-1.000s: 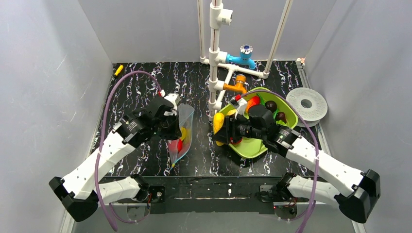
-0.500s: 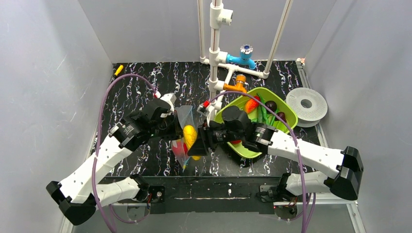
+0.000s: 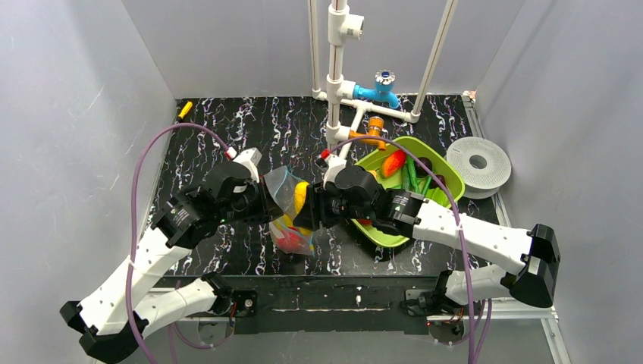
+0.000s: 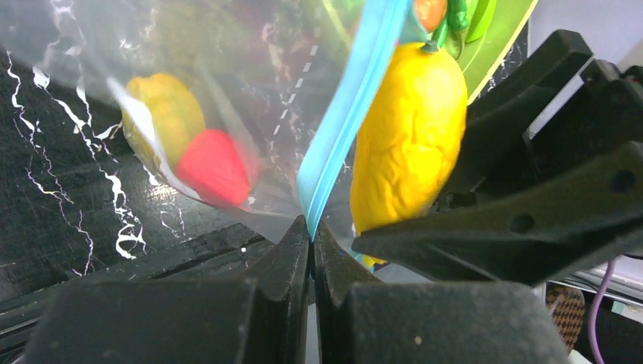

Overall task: Place the food in the zip-top bag and seal the zipper
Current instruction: Place the fake fruit in the zipper food storage bag.

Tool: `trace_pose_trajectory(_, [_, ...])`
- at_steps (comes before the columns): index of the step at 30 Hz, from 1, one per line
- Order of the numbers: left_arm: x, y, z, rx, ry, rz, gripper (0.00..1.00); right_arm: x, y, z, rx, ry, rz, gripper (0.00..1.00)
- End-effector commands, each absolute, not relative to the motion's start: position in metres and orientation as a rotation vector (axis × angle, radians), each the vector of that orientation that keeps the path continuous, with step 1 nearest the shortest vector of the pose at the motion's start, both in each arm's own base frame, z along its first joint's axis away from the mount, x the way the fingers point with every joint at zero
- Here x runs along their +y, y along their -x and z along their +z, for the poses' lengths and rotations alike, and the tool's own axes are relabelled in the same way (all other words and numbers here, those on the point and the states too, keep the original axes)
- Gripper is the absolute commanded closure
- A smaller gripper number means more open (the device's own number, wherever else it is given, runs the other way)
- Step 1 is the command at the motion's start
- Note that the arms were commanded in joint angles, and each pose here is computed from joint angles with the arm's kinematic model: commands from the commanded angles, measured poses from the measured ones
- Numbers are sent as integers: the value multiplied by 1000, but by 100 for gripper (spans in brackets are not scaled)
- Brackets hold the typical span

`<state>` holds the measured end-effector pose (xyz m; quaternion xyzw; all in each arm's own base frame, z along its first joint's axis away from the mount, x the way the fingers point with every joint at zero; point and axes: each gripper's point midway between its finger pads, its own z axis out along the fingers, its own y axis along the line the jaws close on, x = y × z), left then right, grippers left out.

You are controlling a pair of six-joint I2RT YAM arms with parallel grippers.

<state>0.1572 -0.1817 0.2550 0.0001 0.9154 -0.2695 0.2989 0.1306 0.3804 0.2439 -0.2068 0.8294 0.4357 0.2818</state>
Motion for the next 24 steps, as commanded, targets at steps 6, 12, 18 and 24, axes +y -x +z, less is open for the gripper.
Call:
trace_pose_trajectory(6, [-194,-149,258,2439,-8,-833,100,395,-152,264,2172,592,1070,74])
trace_pose_trajectory(12, [-197,-148,260,2434,-29,-856,100,397,-157,258,2180,640,1008,54])
trace_pose_trajectory(18, [-198,-149,264,2412,-45,-864,100,397,-153,263,2127,674,1052,26])
trace_pose_trajectory(24, [-193,-149,265,2400,-29,-847,100,391,-156,268,2108,671,1023,19])
